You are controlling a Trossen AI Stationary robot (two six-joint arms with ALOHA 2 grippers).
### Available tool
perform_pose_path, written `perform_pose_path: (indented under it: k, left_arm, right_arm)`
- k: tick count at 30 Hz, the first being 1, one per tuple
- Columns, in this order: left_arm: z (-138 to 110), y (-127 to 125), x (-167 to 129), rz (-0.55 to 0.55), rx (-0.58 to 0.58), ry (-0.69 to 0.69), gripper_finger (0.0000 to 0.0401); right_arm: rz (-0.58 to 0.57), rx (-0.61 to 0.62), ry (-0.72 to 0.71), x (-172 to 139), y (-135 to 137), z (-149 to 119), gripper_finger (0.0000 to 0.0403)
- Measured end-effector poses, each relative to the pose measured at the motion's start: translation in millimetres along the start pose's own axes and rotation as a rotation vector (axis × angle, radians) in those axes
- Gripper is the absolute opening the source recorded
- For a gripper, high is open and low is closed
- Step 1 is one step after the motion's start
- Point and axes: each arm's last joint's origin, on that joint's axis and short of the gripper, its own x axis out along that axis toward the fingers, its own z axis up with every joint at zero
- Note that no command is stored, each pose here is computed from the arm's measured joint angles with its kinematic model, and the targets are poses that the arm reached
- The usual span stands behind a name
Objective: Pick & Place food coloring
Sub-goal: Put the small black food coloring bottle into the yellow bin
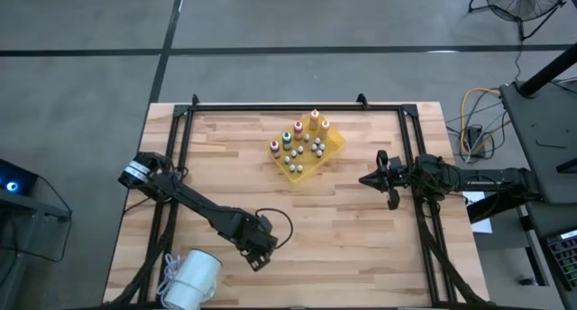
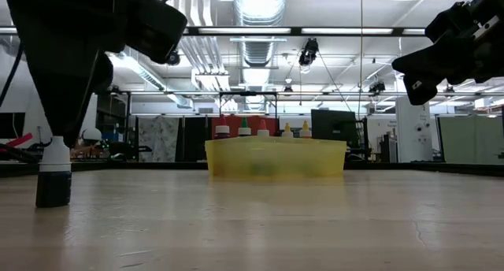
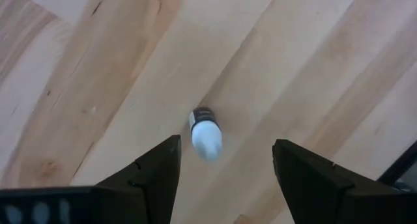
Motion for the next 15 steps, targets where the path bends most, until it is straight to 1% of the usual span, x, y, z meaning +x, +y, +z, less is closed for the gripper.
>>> perform_pose_path:
  k: [7,15]
  left_arm:
    - [-1.4,4.4,11.2,-0.019,0.006,0.004,0.0213]
    - [-3.8,9.4,17.5,-0.01,0.003,0.028,0.0213]
  right_arm:
    - [0.001,0.0,0.0,0.0,0.1,0.0,0.0009]
    - [0.0,0.0,0.0,0.0,0.0,0.0,0.0009]
